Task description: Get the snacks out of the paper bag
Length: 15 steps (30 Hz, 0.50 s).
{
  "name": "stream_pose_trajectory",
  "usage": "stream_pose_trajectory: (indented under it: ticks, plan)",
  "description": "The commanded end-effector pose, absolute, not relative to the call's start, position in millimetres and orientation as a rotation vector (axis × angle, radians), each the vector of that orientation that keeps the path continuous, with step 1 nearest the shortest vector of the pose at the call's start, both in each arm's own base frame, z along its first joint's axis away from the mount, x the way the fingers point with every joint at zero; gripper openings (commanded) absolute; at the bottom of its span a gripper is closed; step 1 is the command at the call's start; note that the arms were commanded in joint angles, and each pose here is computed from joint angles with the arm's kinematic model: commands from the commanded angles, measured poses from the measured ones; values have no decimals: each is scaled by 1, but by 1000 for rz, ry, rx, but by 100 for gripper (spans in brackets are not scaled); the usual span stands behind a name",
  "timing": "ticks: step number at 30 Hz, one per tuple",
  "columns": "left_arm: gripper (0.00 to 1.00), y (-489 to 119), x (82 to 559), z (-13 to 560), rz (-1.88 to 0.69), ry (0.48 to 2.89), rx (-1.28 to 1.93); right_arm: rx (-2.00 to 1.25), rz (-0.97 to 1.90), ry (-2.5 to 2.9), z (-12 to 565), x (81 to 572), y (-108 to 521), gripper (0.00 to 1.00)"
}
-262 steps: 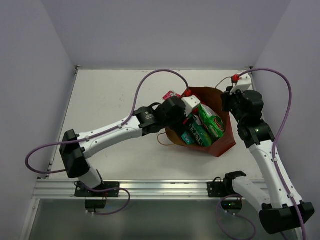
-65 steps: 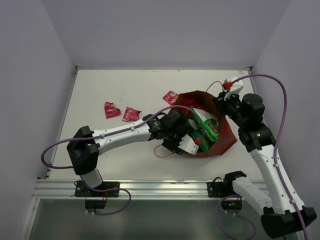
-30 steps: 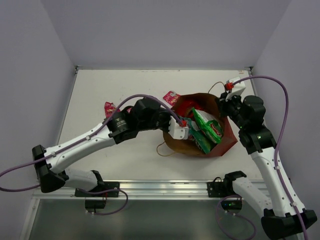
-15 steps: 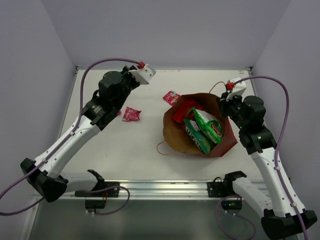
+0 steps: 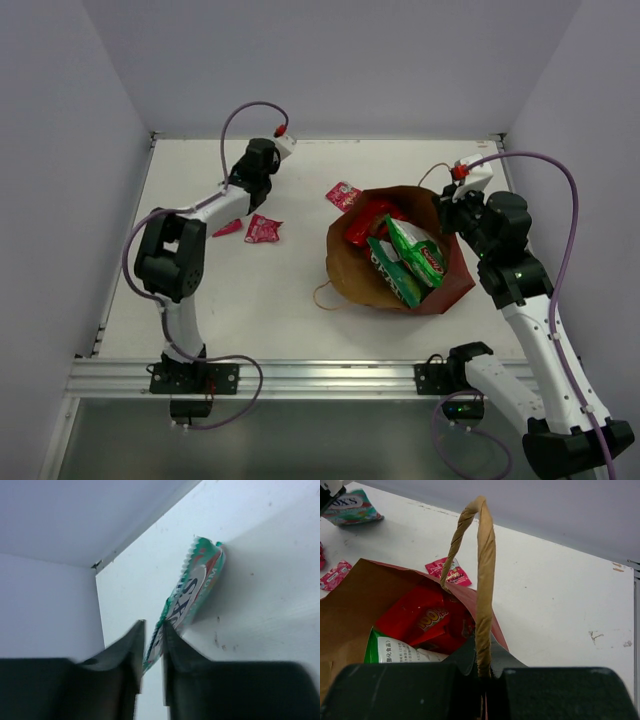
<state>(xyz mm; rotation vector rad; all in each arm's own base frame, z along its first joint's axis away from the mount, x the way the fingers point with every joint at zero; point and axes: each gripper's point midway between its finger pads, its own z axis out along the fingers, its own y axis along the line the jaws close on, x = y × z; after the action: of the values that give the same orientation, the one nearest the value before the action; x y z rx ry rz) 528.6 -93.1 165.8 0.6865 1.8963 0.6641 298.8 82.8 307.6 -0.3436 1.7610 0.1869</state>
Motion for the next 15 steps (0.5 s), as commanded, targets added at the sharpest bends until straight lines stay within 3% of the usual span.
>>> stream_pose_trajectory:
  ticks: [1, 2, 5, 10, 15]
  plan:
    - [36, -95, 559, 247, 611, 1707, 397, -321, 205, 1577, 358, 301, 87, 1]
    - [63, -106, 555, 238, 556, 1748, 406, -321, 202, 1577, 358, 301, 86, 2]
    - [92, -128, 527, 270, 398, 1723, 359, -319, 199, 1573, 359, 300, 86, 2]
    - [96, -181, 446, 288, 95, 1728, 400, -322, 199, 1575, 360, 301, 86, 2]
    - [100, -266, 341, 320, -369, 1671, 513, -323, 199, 1578, 360, 302, 86, 2]
